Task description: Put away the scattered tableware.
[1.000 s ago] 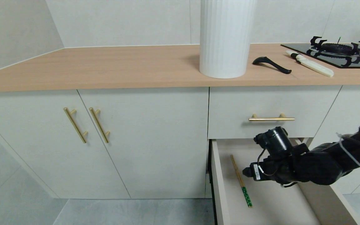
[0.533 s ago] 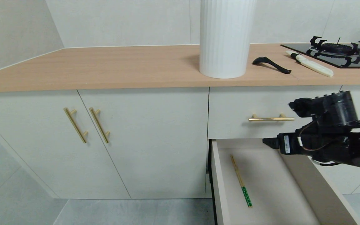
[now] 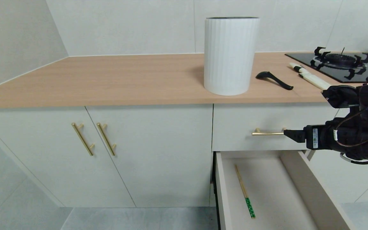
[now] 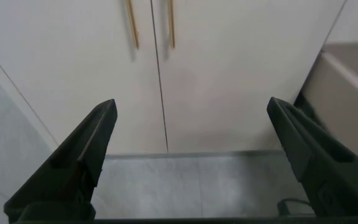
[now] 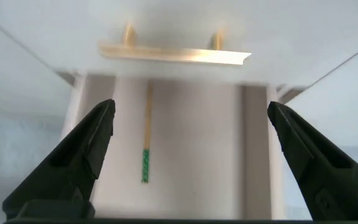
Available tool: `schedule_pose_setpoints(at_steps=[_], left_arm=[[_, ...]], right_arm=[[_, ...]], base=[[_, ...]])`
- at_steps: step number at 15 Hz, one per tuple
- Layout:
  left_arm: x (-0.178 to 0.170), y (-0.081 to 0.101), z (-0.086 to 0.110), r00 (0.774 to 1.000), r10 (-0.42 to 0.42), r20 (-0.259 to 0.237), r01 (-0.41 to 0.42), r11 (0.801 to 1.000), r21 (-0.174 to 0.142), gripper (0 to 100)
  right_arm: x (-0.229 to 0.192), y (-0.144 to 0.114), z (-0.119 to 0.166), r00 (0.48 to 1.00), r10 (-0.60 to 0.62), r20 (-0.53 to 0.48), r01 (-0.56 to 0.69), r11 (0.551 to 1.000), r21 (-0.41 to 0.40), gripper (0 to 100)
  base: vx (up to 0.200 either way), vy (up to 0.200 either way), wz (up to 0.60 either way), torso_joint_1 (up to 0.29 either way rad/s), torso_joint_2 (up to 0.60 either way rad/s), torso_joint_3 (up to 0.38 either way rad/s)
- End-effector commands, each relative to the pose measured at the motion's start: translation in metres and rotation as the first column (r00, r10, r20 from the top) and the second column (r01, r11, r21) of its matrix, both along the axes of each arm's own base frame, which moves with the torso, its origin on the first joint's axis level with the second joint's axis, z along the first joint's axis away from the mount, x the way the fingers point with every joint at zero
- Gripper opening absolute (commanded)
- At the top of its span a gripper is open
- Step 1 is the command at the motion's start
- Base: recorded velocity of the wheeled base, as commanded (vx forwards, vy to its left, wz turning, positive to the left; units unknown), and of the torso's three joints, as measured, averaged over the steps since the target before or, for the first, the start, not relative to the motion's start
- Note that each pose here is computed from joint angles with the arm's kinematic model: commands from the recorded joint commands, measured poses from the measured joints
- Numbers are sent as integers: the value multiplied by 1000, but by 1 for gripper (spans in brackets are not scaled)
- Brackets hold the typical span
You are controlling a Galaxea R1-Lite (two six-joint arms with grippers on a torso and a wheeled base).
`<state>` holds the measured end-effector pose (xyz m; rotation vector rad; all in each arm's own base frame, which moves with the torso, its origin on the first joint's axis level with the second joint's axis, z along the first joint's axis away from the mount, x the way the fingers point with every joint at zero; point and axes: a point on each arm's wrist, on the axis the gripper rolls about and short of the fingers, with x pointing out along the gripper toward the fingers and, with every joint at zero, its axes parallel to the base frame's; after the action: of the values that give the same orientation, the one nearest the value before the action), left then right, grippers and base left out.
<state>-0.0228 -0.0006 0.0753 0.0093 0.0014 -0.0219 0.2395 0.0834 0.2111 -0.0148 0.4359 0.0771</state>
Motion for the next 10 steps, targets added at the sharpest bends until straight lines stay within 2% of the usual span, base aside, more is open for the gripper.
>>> schedule_pose_setpoints(at_steps=[1, 10], left_arm=[[0, 0, 0, 1000, 0, 1, 0, 1000, 0, 100], [0, 0, 0, 1000, 0, 0, 0, 1000, 0, 100]], right_arm=[[-1, -1, 1, 1000, -2, 3, 2, 1000, 0, 100], [0, -1, -1, 1000, 2, -3, -2, 1000, 0, 100]], base=[[0, 0, 0, 149, -525, -276], [0, 0, 0, 188, -484, -287]])
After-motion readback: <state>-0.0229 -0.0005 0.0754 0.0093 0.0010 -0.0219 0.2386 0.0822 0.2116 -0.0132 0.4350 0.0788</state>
